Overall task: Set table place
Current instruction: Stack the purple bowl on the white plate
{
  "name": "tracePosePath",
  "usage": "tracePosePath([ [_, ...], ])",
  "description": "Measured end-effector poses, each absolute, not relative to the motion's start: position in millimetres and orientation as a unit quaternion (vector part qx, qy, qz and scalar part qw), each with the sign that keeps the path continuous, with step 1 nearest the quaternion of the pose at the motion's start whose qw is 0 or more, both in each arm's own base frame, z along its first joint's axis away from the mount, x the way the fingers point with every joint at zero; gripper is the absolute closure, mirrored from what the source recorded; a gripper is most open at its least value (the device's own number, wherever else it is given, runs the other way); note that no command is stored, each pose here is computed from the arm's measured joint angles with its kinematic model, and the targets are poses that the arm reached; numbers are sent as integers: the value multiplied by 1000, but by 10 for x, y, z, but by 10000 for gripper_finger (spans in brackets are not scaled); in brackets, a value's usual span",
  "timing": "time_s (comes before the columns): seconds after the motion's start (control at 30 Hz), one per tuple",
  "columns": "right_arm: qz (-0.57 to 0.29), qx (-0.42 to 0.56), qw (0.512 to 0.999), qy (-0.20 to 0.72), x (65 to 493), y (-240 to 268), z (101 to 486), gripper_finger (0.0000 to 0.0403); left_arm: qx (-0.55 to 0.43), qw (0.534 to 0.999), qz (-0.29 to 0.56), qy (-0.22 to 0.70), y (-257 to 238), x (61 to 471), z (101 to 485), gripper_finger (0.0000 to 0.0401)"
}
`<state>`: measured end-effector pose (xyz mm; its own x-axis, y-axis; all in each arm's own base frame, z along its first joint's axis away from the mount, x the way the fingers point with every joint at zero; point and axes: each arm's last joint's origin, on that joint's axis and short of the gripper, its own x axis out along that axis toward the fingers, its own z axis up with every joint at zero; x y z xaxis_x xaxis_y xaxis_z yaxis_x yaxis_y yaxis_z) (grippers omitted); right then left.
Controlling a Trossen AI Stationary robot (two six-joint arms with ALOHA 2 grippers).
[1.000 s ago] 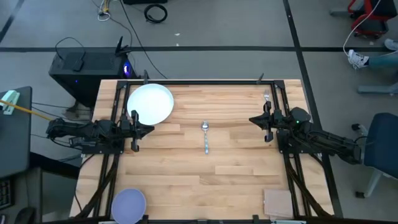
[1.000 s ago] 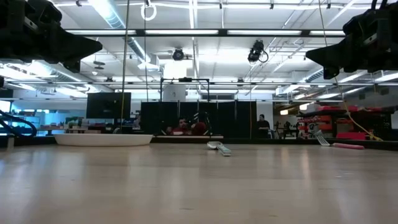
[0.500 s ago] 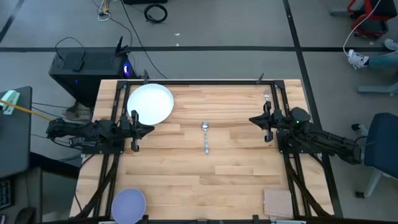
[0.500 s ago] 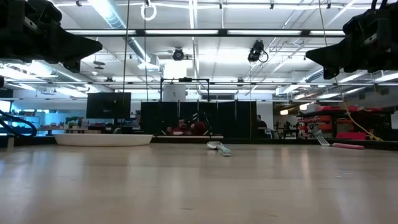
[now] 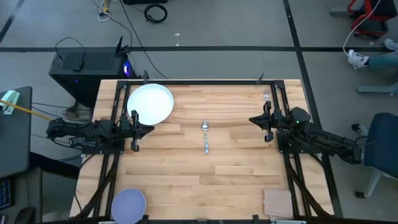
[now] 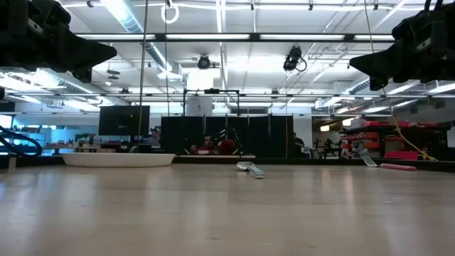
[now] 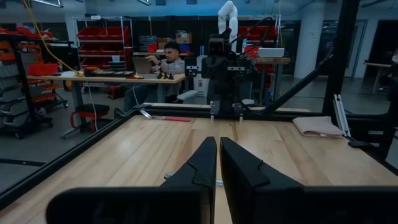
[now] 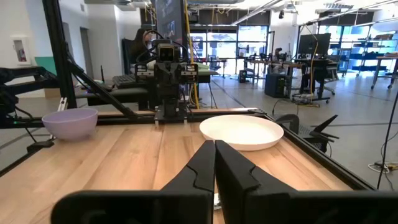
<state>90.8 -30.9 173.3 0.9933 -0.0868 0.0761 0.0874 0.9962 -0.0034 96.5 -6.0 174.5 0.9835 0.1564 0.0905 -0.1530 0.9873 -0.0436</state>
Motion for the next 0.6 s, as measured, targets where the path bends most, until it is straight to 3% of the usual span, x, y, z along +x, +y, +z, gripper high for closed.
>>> tracePosePath([
  [0.27,-44,-3,998,-38,908,-309,1733,385,-18,996,78,-47,-60,965,1746,366],
  [0.6,-43,-3,998,-38,908,-309,1733,385,-18,996,78,-46,-60,965,1744,394],
])
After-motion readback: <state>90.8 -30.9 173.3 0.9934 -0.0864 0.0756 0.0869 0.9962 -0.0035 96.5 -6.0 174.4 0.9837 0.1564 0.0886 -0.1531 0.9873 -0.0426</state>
